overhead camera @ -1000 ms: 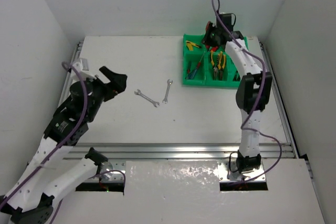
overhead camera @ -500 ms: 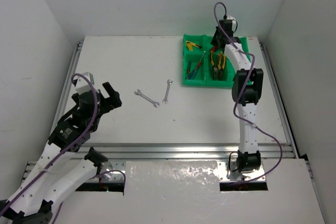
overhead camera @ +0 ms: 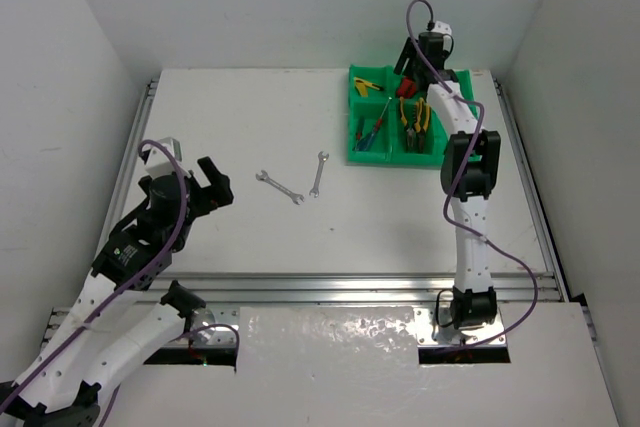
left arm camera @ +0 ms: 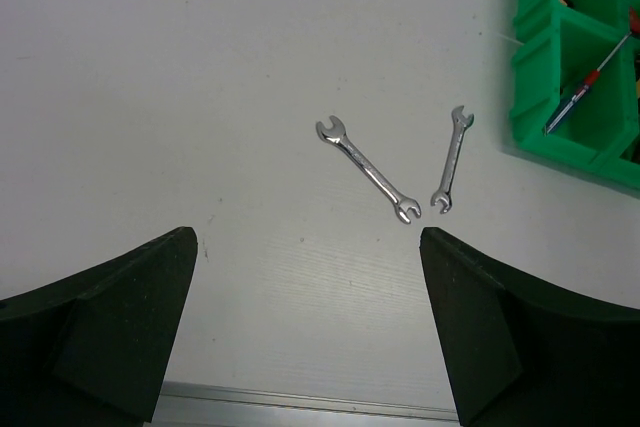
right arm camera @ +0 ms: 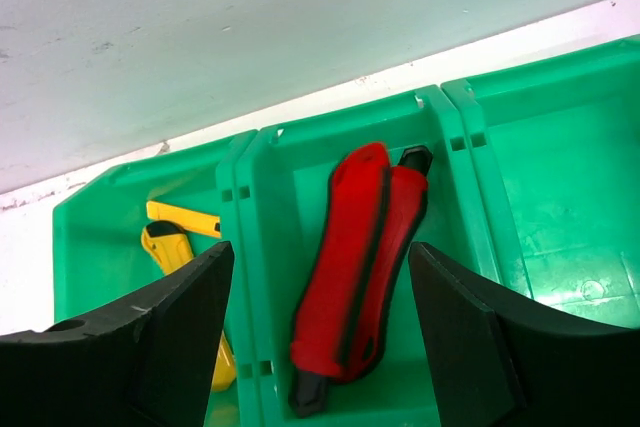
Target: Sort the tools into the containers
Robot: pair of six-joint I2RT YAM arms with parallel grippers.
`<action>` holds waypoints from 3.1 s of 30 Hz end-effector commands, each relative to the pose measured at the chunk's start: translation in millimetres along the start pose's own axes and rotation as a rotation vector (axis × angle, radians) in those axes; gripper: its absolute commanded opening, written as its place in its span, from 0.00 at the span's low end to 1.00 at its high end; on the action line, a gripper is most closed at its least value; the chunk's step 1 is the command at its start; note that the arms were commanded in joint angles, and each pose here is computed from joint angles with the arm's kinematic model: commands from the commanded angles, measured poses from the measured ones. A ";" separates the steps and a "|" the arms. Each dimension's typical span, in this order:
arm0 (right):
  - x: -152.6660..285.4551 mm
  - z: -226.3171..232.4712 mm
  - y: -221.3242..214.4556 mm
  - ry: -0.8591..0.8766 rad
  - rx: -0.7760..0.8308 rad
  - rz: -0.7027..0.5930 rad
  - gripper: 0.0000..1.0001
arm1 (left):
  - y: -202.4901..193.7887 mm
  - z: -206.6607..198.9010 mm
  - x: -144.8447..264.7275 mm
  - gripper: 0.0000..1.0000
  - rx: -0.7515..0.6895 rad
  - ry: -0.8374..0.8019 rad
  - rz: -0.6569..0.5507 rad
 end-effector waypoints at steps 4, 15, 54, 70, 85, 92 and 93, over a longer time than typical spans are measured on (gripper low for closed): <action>21.3 11.9 55.4 0.032 0.004 -0.123 0.71 | 8.0 -5.4 0.4 0.92 0.014 -0.034 -0.039; 173.9 88.2 50.9 0.131 0.333 -0.047 0.99 | 12.9 11.2 1.1 0.93 0.057 0.065 -0.069; 205.3 159.0 -286.0 0.035 0.397 0.664 0.30 | 19.0 6.1 13.4 0.93 0.081 -0.037 -0.115; 245.2 95.4 -353.1 -0.041 0.487 0.957 0.31 | 24.9 7.5 22.4 0.95 0.102 -0.061 -0.150; 234.8 75.9 -356.4 -0.073 0.629 1.093 0.08 | 26.6 7.6 25.0 0.95 0.107 -0.069 -0.160; 263.5 45.5 -356.5 -0.047 0.682 1.145 0.00 | 26.5 8.2 25.9 0.95 0.109 -0.070 -0.162; 262.0 50.7 -355.2 0.002 0.682 1.125 0.00 | 26.7 7.9 25.9 0.95 0.109 -0.072 -0.163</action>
Point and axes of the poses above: each gripper's point midway between its finger pads, its own x axis back along the fingers, its own z axis along the line the jaws close on, y = z × x, the point moved 2 cm from there along x, back along the fingers
